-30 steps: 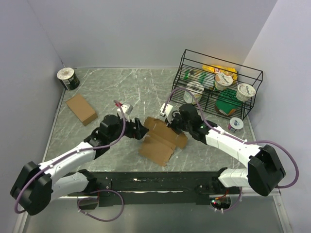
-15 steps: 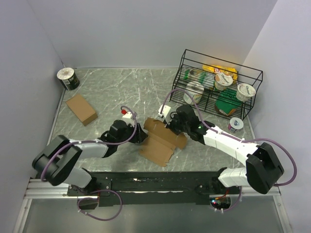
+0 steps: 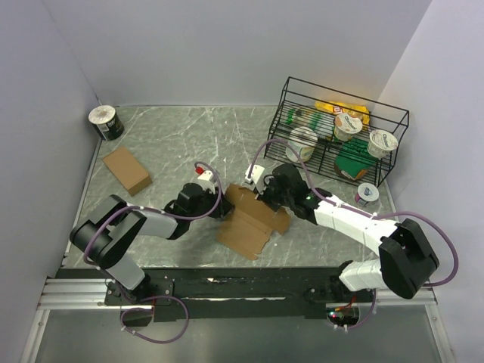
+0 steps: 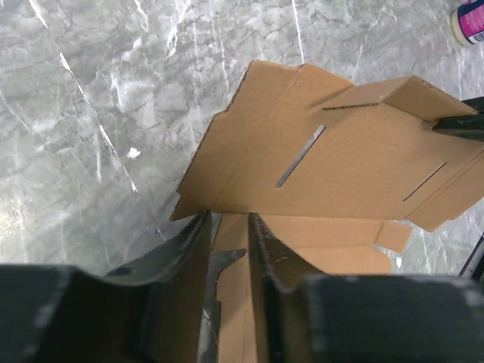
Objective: Fold the paper box
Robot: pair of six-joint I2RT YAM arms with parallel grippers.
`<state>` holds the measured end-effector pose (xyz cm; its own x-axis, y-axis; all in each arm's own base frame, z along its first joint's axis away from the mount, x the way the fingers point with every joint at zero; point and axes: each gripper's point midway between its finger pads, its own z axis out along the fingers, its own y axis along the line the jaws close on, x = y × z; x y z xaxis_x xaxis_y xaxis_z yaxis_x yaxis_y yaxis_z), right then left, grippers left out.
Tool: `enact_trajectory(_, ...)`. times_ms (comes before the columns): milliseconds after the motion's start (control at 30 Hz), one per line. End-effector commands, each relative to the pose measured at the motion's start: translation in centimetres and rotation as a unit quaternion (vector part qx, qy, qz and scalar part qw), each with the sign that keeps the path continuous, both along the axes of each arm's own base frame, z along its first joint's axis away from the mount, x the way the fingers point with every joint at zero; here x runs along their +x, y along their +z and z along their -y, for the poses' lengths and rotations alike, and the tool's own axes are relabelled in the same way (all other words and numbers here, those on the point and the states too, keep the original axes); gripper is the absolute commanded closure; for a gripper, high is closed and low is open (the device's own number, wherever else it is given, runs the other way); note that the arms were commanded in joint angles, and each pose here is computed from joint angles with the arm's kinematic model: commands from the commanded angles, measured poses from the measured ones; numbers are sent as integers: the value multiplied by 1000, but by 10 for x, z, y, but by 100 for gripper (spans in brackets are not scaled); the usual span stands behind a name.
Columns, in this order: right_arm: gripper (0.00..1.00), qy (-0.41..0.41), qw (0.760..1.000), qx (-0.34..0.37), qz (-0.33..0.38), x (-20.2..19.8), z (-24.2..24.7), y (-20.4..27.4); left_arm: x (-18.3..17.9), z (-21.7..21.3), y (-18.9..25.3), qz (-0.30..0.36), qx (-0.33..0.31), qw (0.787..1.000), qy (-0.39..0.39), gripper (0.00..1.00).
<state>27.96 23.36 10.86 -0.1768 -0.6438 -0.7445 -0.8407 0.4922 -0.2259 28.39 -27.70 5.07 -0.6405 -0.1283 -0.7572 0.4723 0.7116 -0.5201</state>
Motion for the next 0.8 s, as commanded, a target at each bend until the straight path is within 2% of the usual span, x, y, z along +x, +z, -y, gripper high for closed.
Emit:
enact_trajectory(0,100,-1,999,18,26,12,-11,21,9,19,26,32,-37,999,-15,71)
enact_trajectory(100,100,-3,999,17,28,13,-10,21,6,25,19,18,-20,1000,-16,72)
enact_trajectory(333,100,-2,999,19,27,13,-11,21,0,26,11,15,7,1000,-11,66)
enact_trajectory(567,100,-1,999,17,27,12,-11,20,0,20,0,4,27,1000,2,50)
enact_trajectory(667,100,-2,999,17,27,13,-11,21,-2,19,0,4,27,1000,0,49)
enact_trajectory(767,100,-2,1000,17,25,13,-12,20,-3,15,-8,-7,40,999,5,52)
